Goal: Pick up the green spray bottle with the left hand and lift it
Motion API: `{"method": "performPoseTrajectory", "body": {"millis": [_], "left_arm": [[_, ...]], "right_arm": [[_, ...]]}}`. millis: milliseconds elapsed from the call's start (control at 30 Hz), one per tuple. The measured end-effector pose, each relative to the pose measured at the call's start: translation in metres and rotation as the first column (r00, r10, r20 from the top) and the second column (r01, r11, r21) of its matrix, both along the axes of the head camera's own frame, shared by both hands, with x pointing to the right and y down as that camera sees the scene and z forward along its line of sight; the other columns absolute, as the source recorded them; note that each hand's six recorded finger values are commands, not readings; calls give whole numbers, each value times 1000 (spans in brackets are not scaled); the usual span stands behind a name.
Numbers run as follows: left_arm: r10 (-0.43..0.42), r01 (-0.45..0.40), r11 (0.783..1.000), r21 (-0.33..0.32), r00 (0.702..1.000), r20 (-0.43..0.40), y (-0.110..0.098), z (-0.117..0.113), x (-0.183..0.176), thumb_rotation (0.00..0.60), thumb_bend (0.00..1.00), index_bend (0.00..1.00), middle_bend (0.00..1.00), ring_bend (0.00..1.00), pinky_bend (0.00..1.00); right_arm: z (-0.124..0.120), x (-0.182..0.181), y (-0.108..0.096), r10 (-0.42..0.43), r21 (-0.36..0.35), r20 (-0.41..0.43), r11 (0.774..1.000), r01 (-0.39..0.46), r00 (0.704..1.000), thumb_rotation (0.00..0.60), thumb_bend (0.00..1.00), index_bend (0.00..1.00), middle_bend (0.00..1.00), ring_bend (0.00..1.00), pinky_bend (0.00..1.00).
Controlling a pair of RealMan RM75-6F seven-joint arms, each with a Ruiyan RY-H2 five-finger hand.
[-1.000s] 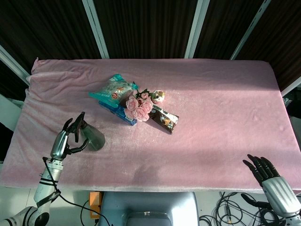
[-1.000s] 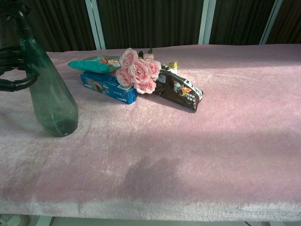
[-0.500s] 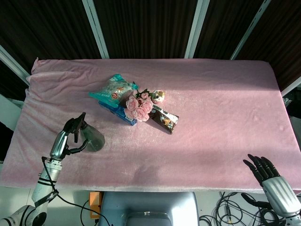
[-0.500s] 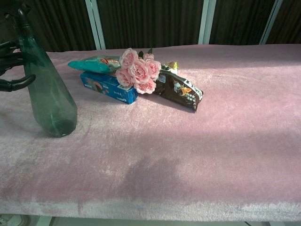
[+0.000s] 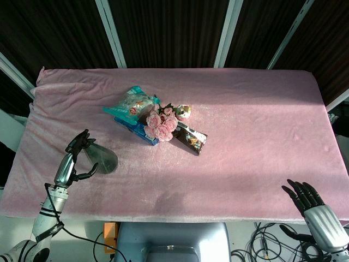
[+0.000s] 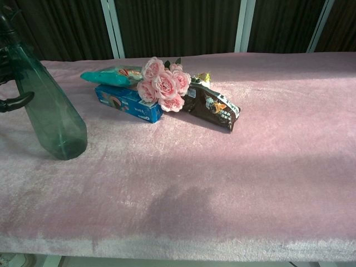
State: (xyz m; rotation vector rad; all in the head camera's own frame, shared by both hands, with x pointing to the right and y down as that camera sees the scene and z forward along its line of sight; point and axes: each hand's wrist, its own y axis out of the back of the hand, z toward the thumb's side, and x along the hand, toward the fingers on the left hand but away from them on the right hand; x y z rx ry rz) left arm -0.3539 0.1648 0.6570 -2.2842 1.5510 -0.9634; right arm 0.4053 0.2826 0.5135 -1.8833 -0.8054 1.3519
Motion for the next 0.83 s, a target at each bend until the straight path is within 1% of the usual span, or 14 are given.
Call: {"method": "performPoseTrajectory", "body": {"millis": [133,233,333,367,433,467,500,533,567,633,667,767,800,833], "left_arm": [[6,-6,1000,27,1000,20,0,-5,-5,593,351,17,44,0,0],[17,-22,998,52,996,85,1,-9,-16,555,344,0,2,0,0],[25,-43,995,89,980,199,3,-16,-35,538,345,0,0,0,0],[31,-58,993,100,966,258,4,-19,-43,538,344,0,0,0,0],[46,-89,991,104,934,355,8,-23,-56,570,340,0,0,0,0],[60,-112,989,99,903,425,12,-25,-65,590,338,0,0,0,0],[70,-130,987,93,875,479,15,-27,-71,600,337,0,0,0,0],[79,-147,985,86,843,532,19,-29,-76,600,336,0,0,0,0],[89,-169,983,76,794,602,24,-32,-83,600,337,0,0,0,0],[100,-199,978,61,708,699,34,-36,-92,600,343,0,0,0,0],[105,-217,975,49,645,757,41,-39,-97,600,347,0,0,0,0],[115,-251,968,18,504,856,60,-42,-106,600,349,0,0,0,0],[121,-258,966,6,474,872,64,-42,-108,600,350,0,0,0,0],[126,-262,965,-5,451,884,69,-41,-110,600,351,0,0,0,0]], "right_arm": [[1,0,0,1,-2,-1,1000,-1,1000,600,335,0,0,0,0],[0,1,0,3,-1,0,1000,-3,1000,600,335,0,0,0,0],[0,2,0,8,0,-3,1000,-8,1000,600,335,0,0,0,0],[0,2,0,10,-1,-4,1000,-10,1000,600,335,0,0,0,0],[1,2,0,10,-2,-8,1000,-10,1000,600,335,0,0,0,0],[1,2,0,9,-3,-10,1000,-9,1000,600,335,0,0,0,0],[2,1,1,8,-3,-14,1000,-8,1000,600,335,0,0,0,0],[3,1,1,6,-3,-16,1000,-6,1000,600,335,0,0,0,0],[3,0,1,3,-3,-19,1000,-4,1000,600,335,0,0,0,0],[4,-2,2,0,-3,-23,1000,0,1000,600,335,0,0,0,0],[5,-2,2,-1,-3,-23,1000,1,1000,600,335,0,0,0,0],[5,-3,2,2,-2,-24,1000,-2,1000,600,335,0,0,0,0],[5,-2,1,7,-1,-26,1000,-7,1000,600,335,0,0,0,0],[5,-2,1,10,0,-28,1000,-10,1000,600,335,0,0,0,0]]}}
